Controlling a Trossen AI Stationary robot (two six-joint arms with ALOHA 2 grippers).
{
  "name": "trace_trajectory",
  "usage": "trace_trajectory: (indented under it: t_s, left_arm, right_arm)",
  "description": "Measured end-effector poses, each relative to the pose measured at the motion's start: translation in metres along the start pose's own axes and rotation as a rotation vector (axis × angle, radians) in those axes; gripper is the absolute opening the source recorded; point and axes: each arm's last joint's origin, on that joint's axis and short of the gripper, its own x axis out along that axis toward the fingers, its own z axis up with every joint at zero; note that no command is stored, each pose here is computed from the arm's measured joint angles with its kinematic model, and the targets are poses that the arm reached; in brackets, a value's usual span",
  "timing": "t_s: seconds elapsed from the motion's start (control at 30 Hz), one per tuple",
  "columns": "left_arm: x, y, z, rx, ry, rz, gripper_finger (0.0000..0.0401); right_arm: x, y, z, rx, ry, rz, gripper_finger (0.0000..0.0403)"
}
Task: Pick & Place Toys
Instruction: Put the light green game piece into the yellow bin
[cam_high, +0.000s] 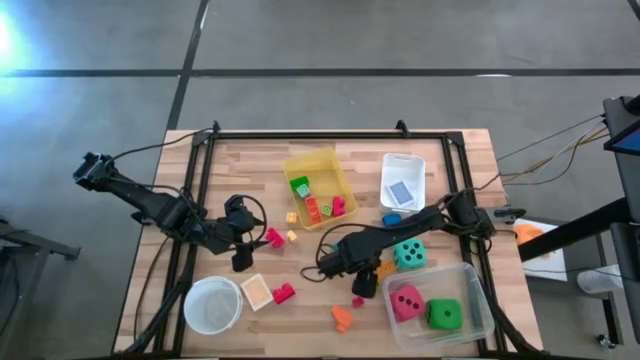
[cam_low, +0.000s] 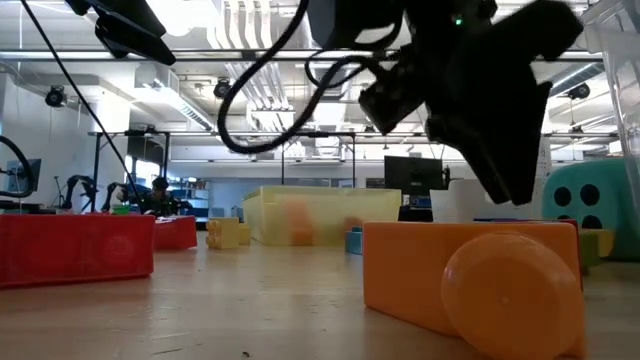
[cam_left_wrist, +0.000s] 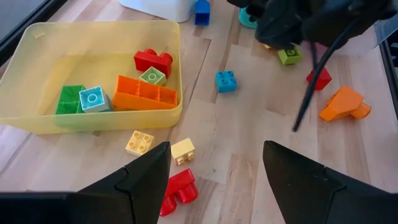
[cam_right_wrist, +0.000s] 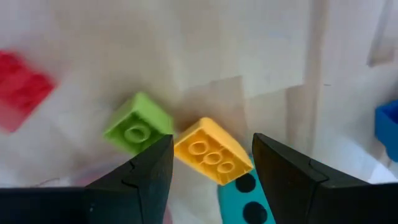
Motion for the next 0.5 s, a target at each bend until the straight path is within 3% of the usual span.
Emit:
trace_trajectory:
  t_s: [0.17, 0.5]
  left_arm:
    - [0.0, 0.0, 0.0, 0.0, 0.0, 0.0, 0.0258]
    - [0.0, 0.0, 0.0, -0.003, 0.0, 0.0, 0.0258]
  right_arm:
    - [-0.003, 0.009, -0.005, -0.081, 0.032, 0.063, 0.0209]
    - [0.013, 0.019, -0.018, -0.165, 0.079, 0.018, 0.0209]
